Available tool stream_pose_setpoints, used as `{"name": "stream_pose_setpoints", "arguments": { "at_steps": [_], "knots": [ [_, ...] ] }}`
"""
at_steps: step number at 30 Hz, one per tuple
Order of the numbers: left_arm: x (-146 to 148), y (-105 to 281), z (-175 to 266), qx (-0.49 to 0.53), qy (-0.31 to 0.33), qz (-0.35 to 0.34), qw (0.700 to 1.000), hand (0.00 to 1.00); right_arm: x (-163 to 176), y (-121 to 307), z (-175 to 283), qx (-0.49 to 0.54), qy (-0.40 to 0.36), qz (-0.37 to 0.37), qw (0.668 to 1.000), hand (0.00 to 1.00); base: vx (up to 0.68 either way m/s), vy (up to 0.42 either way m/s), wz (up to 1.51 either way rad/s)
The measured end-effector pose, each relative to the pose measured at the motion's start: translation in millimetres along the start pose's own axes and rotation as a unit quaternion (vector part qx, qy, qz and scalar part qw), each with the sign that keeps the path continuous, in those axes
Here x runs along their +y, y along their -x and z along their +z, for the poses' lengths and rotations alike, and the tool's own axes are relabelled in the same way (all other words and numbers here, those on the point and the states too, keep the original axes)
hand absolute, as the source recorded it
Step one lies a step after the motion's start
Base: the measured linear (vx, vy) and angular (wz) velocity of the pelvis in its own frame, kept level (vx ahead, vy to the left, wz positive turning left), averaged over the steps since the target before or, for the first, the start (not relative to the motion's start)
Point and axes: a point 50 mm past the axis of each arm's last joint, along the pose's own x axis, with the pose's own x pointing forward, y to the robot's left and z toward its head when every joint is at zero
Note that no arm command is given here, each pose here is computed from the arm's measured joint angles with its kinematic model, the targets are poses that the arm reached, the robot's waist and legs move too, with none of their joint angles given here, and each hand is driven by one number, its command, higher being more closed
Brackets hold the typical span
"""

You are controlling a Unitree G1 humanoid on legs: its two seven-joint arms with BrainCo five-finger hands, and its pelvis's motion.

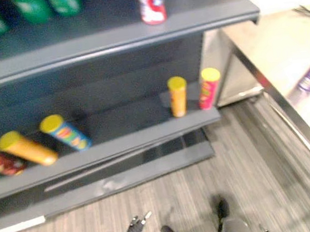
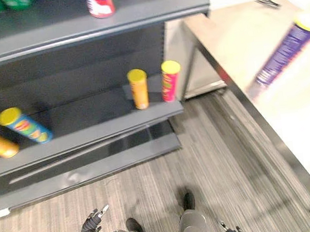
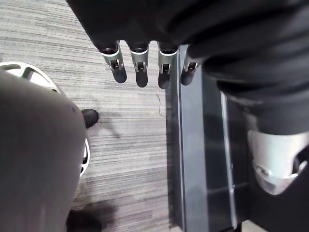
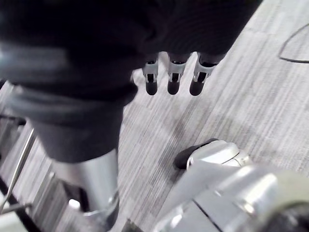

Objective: Put the gum and the chips on the shelf.

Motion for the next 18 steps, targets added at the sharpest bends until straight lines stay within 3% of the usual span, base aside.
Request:
{"name": "stream_pose_setpoints", "arguments": {
  "at_steps": [3, 6, 10, 18],
  "knots": [
    [8, 1, -1, -0.002, 0.008, 0.003, 1.0, 0.0, 7, -1, 4, -0.005, 0.014, 0.013, 1.0, 0.0, 0.09, -0.007, -1.58],
    [-5, -1, 4, -0.007, 0.018, -0.014, 1.0, 0.0, 13, -6, 18, -0.023, 0.021, 0.021, 0.999, 0.0, 0.01, -0.118, -1.02],
    [-21, 2, -6, 0.008, 0.034, -0.032, 0.999, 0.0, 15, -7, 23, -0.028, 0.041, 0.03, 0.998, 0.0, -0.04, -0.094, -0.33],
    [-12, 3, -9, 0.01, 0.063, -0.009, 0.998, 0.0, 11, -6, 22, -0.028, 0.039, 0.024, 0.999, 0.0, -0.09, -0.003, 0.02]
  ]
}}
